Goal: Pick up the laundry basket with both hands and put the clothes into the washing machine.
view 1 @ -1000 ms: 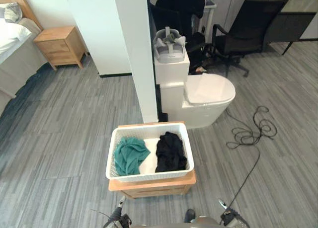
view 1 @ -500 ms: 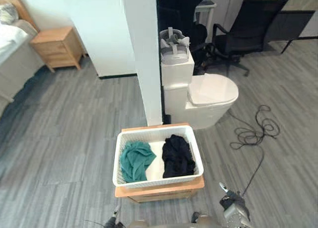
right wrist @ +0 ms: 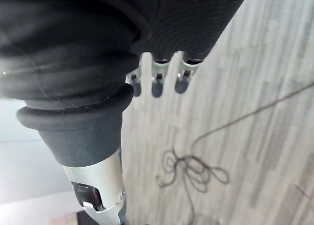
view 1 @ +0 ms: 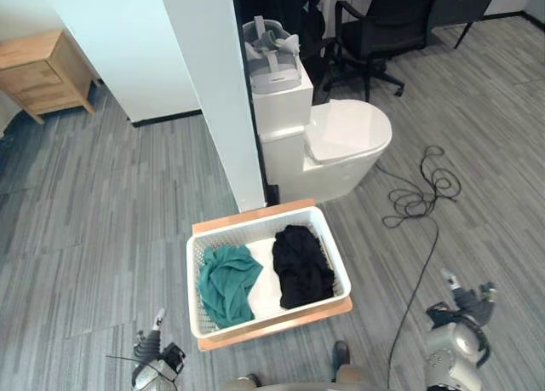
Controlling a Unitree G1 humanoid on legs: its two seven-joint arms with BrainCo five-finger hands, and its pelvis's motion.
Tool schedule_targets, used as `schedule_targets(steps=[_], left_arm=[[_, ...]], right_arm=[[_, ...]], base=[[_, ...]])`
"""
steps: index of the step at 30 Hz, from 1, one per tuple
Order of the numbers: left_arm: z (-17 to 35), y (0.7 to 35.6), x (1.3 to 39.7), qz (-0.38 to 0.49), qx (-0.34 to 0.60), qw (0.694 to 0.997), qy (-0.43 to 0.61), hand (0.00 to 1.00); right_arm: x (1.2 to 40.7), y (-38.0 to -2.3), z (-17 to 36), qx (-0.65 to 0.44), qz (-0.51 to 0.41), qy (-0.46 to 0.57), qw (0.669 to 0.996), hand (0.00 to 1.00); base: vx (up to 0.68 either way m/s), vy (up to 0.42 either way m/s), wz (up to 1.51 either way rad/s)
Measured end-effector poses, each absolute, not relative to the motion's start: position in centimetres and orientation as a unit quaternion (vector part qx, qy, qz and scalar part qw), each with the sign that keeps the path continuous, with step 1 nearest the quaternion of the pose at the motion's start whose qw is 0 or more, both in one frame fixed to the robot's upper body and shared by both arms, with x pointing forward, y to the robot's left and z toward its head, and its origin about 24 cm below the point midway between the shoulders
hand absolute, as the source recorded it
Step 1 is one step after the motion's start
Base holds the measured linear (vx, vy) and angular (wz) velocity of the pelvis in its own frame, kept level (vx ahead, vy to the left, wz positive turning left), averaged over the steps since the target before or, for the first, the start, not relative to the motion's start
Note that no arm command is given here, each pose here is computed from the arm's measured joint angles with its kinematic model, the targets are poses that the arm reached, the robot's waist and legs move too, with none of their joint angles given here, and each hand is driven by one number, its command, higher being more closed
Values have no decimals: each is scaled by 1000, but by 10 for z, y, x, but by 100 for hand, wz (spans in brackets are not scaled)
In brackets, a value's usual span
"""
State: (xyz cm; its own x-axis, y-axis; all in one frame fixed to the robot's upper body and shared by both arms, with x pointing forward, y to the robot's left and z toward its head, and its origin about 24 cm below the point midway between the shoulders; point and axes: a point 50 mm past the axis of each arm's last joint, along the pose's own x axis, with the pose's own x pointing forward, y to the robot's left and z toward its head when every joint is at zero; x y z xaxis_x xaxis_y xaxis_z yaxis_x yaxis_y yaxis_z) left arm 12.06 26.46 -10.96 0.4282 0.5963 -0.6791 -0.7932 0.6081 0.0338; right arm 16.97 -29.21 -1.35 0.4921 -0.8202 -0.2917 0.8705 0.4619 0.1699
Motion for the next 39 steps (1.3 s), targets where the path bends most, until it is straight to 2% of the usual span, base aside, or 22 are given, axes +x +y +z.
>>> schedule_targets(steps=[6,12,17,24,30,35,39], left_arm=[[-93,285,127,429,-113,844,300,0],[-71,309,145,420,-67,867,261,0],[-53,312,180,338,7,908,248,0],[-38,313,214,249,59,936,242,0],[-44,309,229,196,70,938,278,0],[-26,316,259,182,95,940,273,0],[-22,315,267,184,87,940,272,0]], right_arm=[[187,-299,10,138,-489,34,861,0],[220,-296,39,104,-433,-12,895,0],[266,-295,73,57,-352,-49,933,0],[298,-288,102,1,-273,-63,960,0],[317,-278,108,-41,-215,-43,975,0],[348,-256,141,-75,-147,-70,984,0],[357,-247,147,-99,-123,-63,985,0]], base=[[-33,-10,4],[-67,-21,3],[-97,-35,4],[-91,-35,-3],[-31,-12,-9],[-50,-16,-11],[-28,-11,-5]])
